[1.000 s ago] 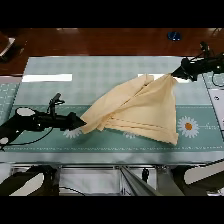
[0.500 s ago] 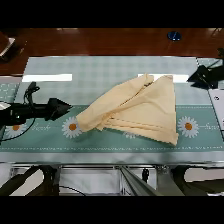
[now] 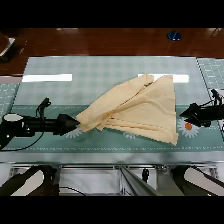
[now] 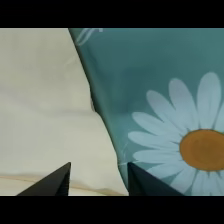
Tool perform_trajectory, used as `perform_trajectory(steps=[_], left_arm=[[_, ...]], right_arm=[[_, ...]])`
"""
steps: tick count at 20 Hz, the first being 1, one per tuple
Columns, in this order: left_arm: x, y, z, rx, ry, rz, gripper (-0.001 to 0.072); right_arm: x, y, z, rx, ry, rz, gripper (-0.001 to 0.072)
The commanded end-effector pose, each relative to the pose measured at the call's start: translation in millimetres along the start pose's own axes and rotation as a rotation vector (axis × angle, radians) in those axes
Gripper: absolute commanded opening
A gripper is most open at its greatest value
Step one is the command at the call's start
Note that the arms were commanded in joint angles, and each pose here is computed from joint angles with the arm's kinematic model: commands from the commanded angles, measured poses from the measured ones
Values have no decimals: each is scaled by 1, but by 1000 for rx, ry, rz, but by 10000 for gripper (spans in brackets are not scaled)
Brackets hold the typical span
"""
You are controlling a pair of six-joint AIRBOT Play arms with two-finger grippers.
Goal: Fold the shirts.
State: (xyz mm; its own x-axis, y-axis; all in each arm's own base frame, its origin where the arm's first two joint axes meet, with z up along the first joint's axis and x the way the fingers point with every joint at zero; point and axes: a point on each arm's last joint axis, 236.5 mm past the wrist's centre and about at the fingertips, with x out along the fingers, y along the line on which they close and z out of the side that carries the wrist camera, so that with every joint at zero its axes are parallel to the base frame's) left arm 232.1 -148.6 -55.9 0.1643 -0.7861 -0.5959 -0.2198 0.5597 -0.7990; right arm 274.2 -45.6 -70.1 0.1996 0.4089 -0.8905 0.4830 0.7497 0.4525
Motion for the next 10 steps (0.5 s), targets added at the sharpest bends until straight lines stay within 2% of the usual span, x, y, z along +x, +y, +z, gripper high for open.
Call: perform_trajectory(steps=[1,3,4,5,6,10], left_arm=[[30,7,-5,36,8,55,506],[46,-4,-13,104,38,18,498],[52,-8,-16,119,52,1,402],[54,-7,-19,114,67,-4,158],[54,-7,-20,117,75,-6,31],[54,-10,-20,135,74,-18,28]], right_arm=[[7,-3,-19,28,24,10,413],[5,-7,-21,62,31,13,413],[2,-14,-22,74,35,3,413],[0,-27,-26,86,46,-30,413],[-5,-46,-32,123,68,-84,413],[-15,-69,-63,162,186,-150,413]])
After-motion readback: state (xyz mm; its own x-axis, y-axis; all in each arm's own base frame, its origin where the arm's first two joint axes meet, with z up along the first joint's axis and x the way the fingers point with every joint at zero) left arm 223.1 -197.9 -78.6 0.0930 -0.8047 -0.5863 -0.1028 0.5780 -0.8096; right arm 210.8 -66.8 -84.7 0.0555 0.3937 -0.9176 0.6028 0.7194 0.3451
